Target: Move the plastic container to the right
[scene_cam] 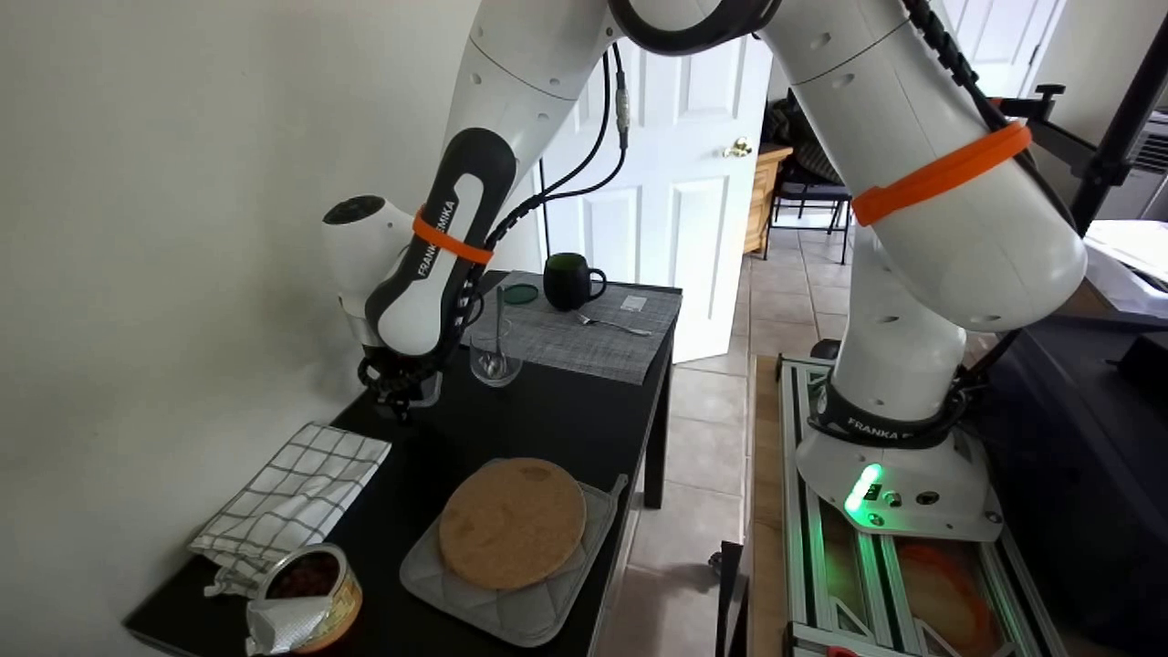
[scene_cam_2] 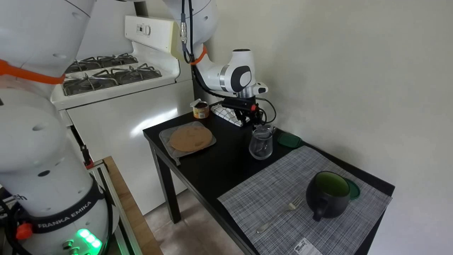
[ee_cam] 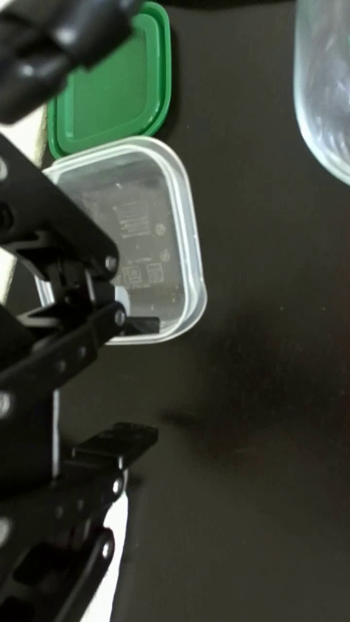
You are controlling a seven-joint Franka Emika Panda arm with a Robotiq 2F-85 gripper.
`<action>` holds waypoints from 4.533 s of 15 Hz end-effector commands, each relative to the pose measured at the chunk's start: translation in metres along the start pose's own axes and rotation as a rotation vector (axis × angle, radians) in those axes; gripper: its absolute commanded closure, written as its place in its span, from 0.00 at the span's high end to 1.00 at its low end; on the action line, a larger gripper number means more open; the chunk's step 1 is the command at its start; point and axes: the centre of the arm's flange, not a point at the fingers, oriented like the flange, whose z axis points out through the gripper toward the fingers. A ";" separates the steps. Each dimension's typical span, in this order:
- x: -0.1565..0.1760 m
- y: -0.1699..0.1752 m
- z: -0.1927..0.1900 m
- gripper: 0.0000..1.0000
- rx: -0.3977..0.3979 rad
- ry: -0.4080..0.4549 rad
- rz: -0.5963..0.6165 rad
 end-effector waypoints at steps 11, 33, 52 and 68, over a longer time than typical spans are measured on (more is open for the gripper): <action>0.020 0.015 0.008 0.48 -0.091 0.054 0.036; -0.036 0.071 -0.227 0.02 -0.098 0.086 0.446; -0.157 0.204 -0.227 0.02 -0.150 -0.042 0.975; -0.259 0.116 -0.212 0.02 -0.027 -0.199 0.989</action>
